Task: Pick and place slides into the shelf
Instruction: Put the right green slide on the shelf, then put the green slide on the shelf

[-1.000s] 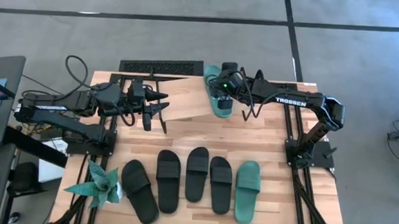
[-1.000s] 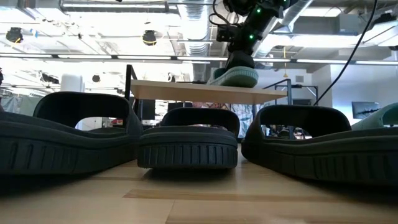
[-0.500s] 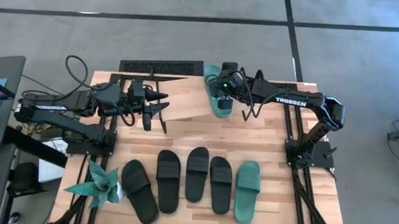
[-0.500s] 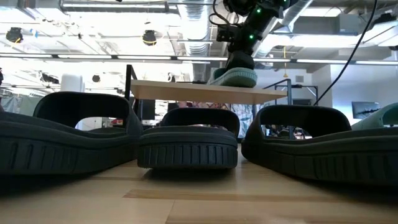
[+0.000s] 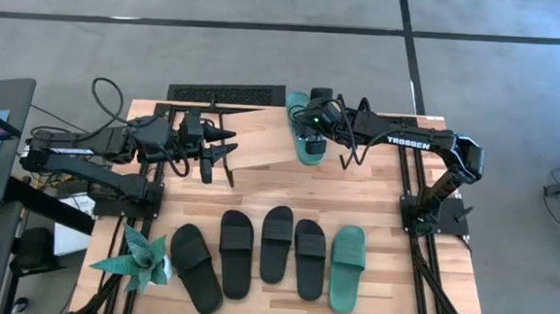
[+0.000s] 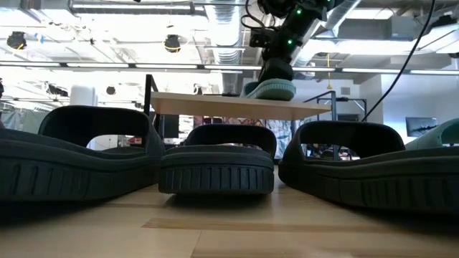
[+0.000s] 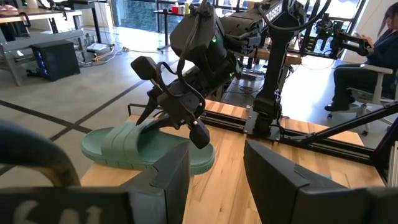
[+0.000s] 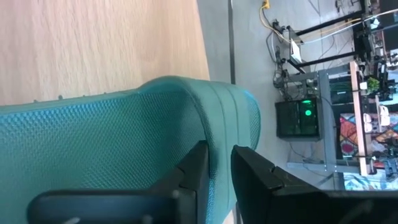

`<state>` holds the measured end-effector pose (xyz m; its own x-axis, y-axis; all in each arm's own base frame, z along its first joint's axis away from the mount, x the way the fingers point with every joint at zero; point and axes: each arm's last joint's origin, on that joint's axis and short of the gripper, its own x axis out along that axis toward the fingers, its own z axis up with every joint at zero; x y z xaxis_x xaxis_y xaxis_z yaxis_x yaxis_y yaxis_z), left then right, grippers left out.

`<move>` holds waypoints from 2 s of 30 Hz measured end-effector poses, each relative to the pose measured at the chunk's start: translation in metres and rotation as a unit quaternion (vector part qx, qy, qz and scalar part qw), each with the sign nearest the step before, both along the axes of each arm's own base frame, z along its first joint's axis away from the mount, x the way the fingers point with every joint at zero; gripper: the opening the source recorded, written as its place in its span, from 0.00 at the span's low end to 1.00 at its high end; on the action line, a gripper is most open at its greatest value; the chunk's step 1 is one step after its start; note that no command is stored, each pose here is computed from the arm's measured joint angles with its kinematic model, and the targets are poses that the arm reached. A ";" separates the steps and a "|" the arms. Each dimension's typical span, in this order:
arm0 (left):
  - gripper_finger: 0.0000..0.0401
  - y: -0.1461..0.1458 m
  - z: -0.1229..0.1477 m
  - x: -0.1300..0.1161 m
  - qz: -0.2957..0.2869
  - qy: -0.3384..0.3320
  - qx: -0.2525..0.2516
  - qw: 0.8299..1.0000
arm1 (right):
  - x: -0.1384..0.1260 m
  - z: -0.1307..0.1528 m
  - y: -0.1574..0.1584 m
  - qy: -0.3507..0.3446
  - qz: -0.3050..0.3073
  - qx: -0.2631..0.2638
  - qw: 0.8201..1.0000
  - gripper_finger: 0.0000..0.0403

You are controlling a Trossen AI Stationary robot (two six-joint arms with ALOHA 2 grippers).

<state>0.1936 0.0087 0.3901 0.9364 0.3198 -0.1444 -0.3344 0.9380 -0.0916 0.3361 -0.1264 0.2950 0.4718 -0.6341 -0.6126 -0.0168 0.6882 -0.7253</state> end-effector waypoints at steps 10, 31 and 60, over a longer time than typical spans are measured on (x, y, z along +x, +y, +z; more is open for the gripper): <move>0.35 0.000 0.000 0.000 0.000 0.000 0.000 1.000 | -0.002 -0.003 0.000 0.010 0.011 0.024 1.000 0.15; 0.35 0.000 0.000 0.000 0.000 0.000 0.000 1.000 | -0.003 0.007 0.009 0.027 0.008 0.006 1.000 0.15; 0.35 0.000 -0.001 0.000 -0.001 0.005 0.004 1.000 | -0.078 0.083 0.114 0.113 -0.046 0.242 0.963 0.15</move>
